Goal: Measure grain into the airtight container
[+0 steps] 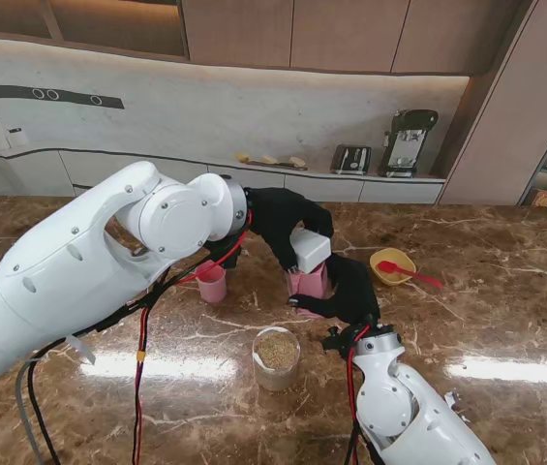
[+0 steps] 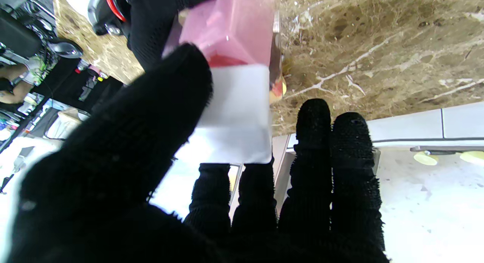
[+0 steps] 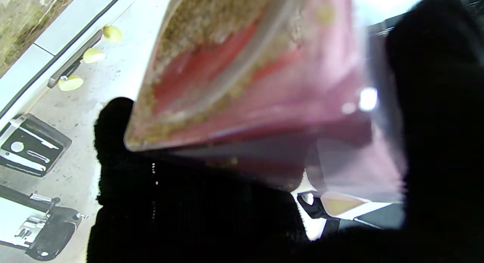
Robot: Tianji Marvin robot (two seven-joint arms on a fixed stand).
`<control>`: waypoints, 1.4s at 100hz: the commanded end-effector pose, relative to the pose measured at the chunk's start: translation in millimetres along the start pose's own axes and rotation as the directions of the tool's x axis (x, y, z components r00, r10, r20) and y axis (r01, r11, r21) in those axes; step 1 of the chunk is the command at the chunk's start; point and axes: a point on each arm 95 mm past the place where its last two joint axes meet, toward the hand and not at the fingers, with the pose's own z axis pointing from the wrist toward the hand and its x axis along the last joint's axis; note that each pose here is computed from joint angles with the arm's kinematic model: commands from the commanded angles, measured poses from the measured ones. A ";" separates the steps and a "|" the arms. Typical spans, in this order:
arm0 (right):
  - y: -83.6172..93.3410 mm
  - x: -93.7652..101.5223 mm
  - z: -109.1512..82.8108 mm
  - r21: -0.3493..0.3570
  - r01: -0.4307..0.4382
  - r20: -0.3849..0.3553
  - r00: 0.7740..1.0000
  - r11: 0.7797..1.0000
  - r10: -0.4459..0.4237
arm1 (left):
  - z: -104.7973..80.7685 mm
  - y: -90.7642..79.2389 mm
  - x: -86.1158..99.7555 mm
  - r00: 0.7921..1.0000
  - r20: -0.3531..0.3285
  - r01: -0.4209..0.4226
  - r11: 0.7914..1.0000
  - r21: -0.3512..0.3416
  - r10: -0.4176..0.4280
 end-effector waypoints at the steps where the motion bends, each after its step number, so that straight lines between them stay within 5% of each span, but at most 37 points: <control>1: -4.3 2.0 -1.5 0.010 -0.014 0.002 1.000 1.000 0.014 | -1.6 -2.2 -3.3 1.000 -0.006 0.006 1.000 -0.029 -0.006; 44: -2.7 1.3 -1.7 0.001 -0.015 -0.001 1.000 1.000 0.015 | -5.6 -0.9 -6.0 1.000 -0.008 0.002 1.000 -0.030 -0.002; 83: -2.2 1.7 -1.7 -0.003 -0.018 -0.008 1.000 1.000 0.018 | -3.3 2.2 -10.4 0.999 -0.010 0.045 0.998 0.049 -0.045; 140: -2.4 2.1 -1.7 -0.004 -0.018 -0.010 1.000 1.000 0.018 | -1.5 4.5 -12.1 0.998 -0.040 -0.040 0.999 0.025 0.041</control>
